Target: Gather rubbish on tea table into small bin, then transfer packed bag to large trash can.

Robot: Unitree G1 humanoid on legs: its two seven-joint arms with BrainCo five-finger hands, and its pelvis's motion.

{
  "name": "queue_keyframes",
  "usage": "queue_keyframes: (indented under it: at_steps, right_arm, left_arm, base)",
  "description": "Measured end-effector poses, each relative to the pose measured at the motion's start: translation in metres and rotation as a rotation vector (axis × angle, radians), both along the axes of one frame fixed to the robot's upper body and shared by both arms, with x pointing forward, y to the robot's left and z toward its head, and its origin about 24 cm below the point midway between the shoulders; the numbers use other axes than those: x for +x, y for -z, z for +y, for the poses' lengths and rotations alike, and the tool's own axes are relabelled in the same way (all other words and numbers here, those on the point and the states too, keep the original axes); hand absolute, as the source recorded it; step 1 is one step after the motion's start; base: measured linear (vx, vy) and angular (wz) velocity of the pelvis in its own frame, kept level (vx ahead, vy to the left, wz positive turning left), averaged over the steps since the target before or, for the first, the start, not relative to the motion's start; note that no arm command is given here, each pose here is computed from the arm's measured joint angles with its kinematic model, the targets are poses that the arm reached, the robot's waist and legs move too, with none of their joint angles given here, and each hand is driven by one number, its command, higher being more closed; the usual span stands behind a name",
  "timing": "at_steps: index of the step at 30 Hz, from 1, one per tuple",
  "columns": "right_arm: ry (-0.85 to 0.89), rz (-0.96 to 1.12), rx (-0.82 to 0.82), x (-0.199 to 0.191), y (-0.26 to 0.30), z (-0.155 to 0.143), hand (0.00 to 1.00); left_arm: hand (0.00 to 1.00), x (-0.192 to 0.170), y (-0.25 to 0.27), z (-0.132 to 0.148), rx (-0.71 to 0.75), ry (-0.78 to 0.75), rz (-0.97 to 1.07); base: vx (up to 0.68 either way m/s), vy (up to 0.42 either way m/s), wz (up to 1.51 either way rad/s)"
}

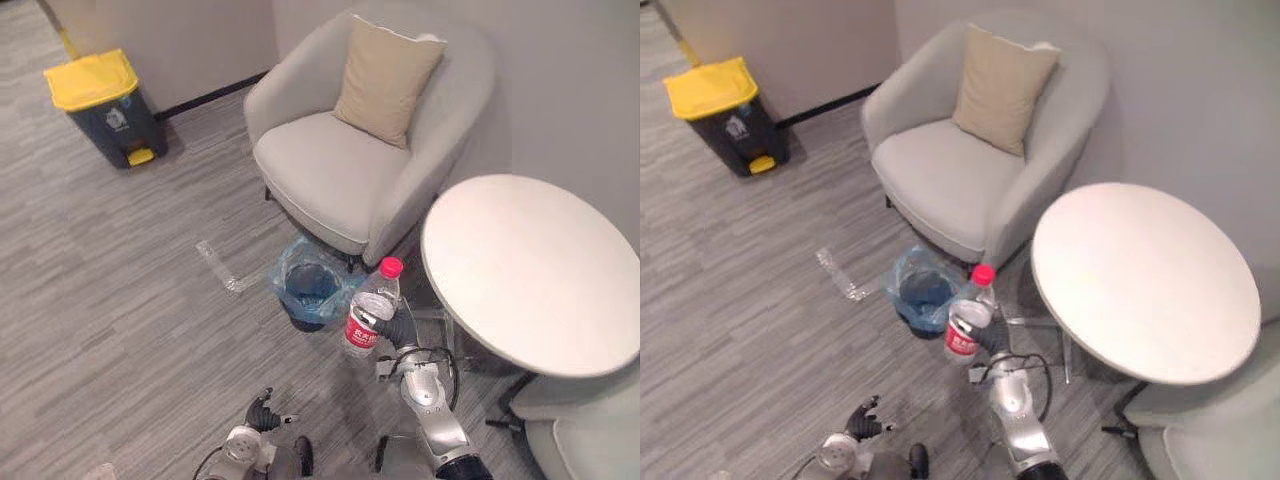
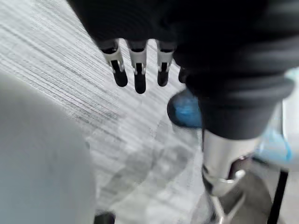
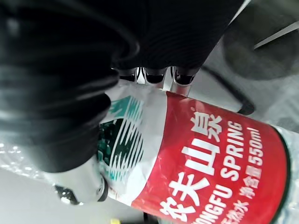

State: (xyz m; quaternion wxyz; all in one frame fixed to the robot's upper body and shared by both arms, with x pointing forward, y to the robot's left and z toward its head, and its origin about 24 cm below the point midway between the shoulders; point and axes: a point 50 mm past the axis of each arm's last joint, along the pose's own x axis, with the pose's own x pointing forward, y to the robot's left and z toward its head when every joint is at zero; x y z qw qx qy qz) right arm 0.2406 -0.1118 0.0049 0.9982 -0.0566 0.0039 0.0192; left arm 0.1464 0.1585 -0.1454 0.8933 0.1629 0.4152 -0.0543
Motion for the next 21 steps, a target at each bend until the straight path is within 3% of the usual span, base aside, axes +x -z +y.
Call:
queue_keyframes:
  at_steps: [12,21]
  right_arm:
    - [0.063,0.054,-0.023,-0.01,0.013,-0.021,1.0]
    - [0.078,0.06,-0.027,-0.011,0.016,-0.023,1.0]
  left_arm:
    - [0.0,-0.005,0.004,-0.019,-0.062,-0.04,0.02]
    - [0.0,0.003,-0.002,-0.023,-0.071,-0.026,-0.027]
  base:
    - [0.37,-0.101,0.46]
    - [0.14,0.133,-0.35]
